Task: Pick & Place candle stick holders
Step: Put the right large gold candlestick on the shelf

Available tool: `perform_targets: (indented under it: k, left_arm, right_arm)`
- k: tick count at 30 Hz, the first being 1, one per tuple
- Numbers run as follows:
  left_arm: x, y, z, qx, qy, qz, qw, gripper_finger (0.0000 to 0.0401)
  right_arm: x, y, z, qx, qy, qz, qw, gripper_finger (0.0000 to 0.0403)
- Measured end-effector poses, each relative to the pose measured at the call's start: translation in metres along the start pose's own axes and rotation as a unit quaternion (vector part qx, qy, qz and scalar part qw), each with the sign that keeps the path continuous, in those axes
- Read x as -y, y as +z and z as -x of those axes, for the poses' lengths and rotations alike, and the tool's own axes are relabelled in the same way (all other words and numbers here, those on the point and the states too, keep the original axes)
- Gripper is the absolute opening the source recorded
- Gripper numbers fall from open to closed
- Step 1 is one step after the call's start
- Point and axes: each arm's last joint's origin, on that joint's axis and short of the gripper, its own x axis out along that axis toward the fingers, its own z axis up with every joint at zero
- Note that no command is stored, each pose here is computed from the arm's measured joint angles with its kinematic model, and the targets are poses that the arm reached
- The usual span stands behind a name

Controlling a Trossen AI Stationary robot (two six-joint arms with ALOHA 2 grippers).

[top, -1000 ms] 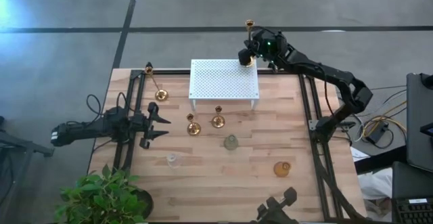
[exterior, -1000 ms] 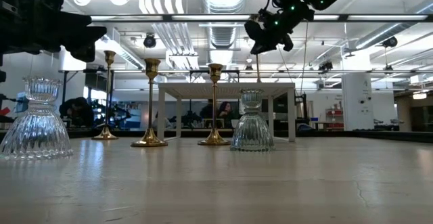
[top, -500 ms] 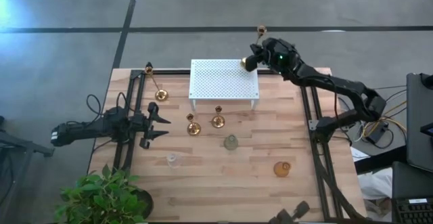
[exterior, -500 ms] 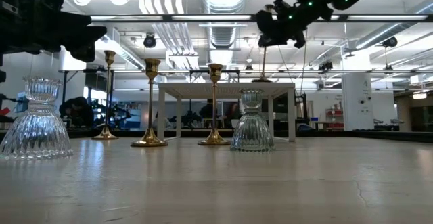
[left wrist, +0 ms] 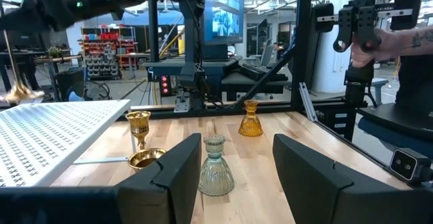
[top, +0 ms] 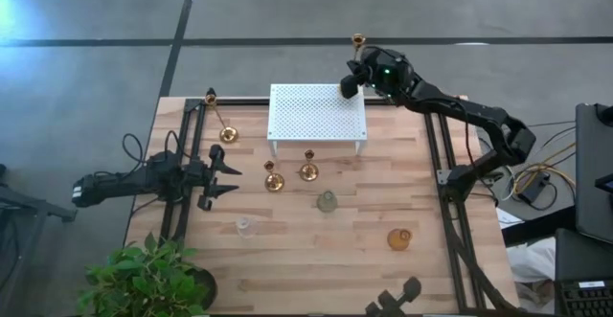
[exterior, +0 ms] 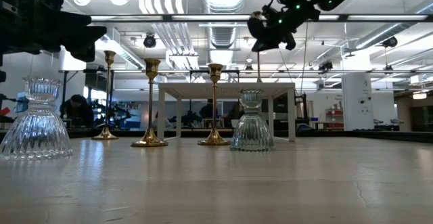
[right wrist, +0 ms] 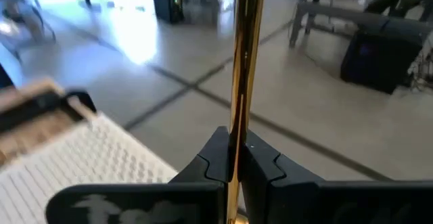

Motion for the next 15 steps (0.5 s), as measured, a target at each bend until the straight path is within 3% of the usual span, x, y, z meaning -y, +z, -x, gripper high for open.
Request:
perform_targets:
  k: [15]
  left_arm:
    - [0.0000, 0.0000, 0.0000, 0.000, 0.000, 0.000, 1.000, 0.0190]
  right_arm:
    - [-0.0017, -0.0093, -0.0067, -0.006, 0.009, -0.003, 1.000, 0.0011]
